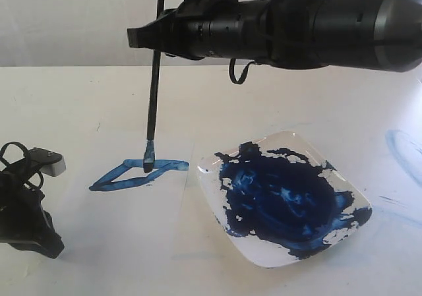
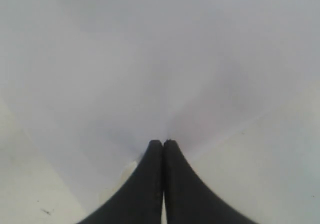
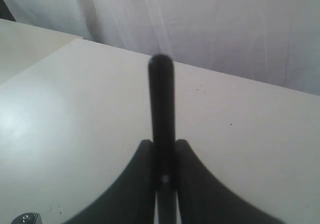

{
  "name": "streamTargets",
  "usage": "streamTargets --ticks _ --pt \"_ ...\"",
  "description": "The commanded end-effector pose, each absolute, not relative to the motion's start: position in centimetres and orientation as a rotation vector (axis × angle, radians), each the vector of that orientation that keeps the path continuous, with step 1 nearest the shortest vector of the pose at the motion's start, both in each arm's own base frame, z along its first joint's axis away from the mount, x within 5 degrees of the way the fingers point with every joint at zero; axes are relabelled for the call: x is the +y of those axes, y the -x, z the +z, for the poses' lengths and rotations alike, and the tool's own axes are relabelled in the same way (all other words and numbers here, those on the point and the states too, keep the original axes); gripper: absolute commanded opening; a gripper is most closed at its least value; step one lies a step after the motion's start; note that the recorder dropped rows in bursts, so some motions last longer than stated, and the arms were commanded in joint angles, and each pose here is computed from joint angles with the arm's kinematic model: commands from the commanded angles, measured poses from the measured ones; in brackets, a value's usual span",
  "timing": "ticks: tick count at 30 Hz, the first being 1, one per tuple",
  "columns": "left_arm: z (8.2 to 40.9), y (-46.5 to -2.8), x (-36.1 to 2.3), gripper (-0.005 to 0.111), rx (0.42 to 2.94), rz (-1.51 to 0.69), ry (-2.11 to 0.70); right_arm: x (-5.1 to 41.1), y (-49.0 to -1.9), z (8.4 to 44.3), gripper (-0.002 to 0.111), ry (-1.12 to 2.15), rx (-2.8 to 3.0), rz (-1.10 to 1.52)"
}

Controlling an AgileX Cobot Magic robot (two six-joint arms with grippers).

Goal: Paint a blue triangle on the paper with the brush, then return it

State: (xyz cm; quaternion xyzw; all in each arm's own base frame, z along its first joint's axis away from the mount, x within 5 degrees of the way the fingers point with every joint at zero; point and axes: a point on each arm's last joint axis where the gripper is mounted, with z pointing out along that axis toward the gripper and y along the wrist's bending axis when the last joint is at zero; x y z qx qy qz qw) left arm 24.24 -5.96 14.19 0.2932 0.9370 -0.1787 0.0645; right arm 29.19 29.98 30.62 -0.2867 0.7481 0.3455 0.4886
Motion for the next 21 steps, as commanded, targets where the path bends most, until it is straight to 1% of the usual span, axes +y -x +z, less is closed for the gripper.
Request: streamTargets --ticks 1,11,21 --pt "14.3 -23.9 -6.0 0.0 2.842 -0.579 -0.867 30.3 -28.8 29.9 0.0 0.712 1.836 0.85" --pt "14.3 -23.9 -6.0 0.0 2.841 -0.582 -0.862 30.6 -29.2 28.7 0.0 0.72 1.866 0.846" --pt "14.3 -23.9 -6.0 0.0 2.841 -0.582 -0.862 30.7 -29.3 29.1 0.0 0.718 1.852 0.844"
